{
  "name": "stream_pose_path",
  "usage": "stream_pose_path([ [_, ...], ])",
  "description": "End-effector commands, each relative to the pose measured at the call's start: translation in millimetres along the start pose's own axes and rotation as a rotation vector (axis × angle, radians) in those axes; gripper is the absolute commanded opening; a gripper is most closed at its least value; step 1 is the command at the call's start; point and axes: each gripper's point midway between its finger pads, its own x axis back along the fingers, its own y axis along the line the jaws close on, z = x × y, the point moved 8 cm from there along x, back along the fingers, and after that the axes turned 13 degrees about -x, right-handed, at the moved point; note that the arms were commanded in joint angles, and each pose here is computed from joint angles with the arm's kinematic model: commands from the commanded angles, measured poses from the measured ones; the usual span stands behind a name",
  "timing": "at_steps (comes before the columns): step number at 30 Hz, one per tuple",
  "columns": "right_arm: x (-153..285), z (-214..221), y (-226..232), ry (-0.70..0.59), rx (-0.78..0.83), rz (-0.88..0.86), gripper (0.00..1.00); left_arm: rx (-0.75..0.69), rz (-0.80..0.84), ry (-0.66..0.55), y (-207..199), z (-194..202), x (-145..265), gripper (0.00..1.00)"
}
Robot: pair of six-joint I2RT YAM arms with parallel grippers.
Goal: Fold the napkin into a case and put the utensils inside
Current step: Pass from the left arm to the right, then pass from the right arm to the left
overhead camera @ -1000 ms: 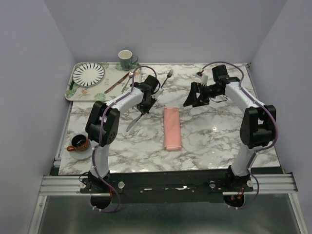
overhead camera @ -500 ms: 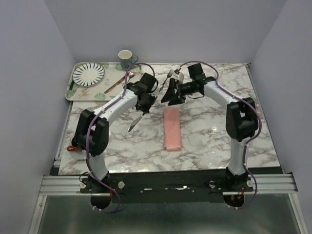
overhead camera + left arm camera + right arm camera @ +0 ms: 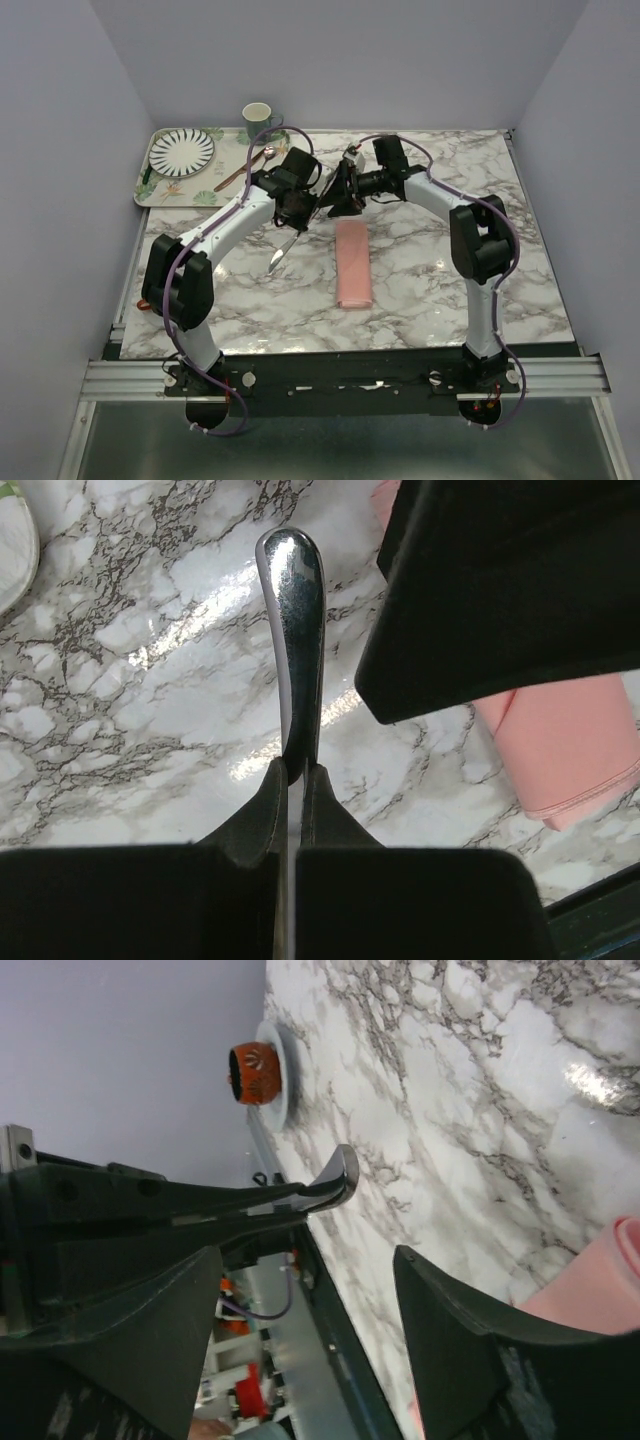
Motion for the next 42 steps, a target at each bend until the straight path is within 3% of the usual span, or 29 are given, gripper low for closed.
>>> stream_pose_path([
  [1, -9.5, -2.0, -4.2, 0.031, -0.054, -0.051, 0.72, 0.013, 0.038, -0.074, -7.3, -8.3, 14.2, 0.00],
  [10, -27.5, 3.8, -2.9, 0.056, -0.077, -0.050, 0.68, 0.015, 0.056, -0.084, -13.7, -11.0, 16.1, 0.00],
  [13, -34.6, 4.9, -3.1, 0.060, -0.084, -0.044, 0.61, 0.013, 0.060, -0.089, -15.5, -12.3, 17.2, 0.00],
  [16, -38.2, 5.5, -6.5, 0.058, -0.098, -0.037, 0.49, 0.013, 0.066, -0.094, -17.8, -13.2, 19.1, 0.00],
  [19, -42.3, 6.9, -9.9, 0.063, -0.117, -0.031, 0.29, 0.011, 0.071, -0.104, -20.4, -14.3, 22.4, 0.00],
  [21, -42.1, 6.2, -10.2, 0.062, -0.119, -0.034, 0.05, 0.009, 0.072, -0.112, -20.0, -15.0, 24.5, 0.00],
  [22, -42.1, 6.0, -9.7, 0.062, -0.117, -0.036, 0.01, 0.007, 0.071, -0.113, -20.4, -15.2, 25.0, 0.00],
  [24, -41.1, 7.0, -8.3, 0.068, -0.110, -0.043, 0.01, -0.025, 0.077, -0.125, -19.6, -16.1, 30.2, 0.00],
  [27, -33.0, 8.3, 1.8, 0.090, -0.069, -0.079, 0.01, -0.118, 0.088, -0.226, -9.5, -25.5, 51.9, 0.40],
  [28, -29.6, 7.8, 6.8, 0.093, -0.044, -0.093, 0.01, -0.125, 0.073, -0.265, -2.4, -27.6, 59.5, 0.72],
  [30, -13.3, 5.5, 21.8, 0.056, 0.050, -0.115, 0.01, -0.100, 0.036, -0.381, 17.8, -31.6, 84.3, 0.98],
  [37, 73.5, -20.6, 97.0, -0.331, 0.418, -0.088, 0.01, 0.243, 0.058, -0.596, 58.4, -54.9, 135.6, 0.99],
  [42, 122.6, -18.9, 140.4, -0.584, 0.916, 0.079, 0.01, 0.335, -0.013, -0.649, 75.9, -72.7, 151.6, 0.99],
])
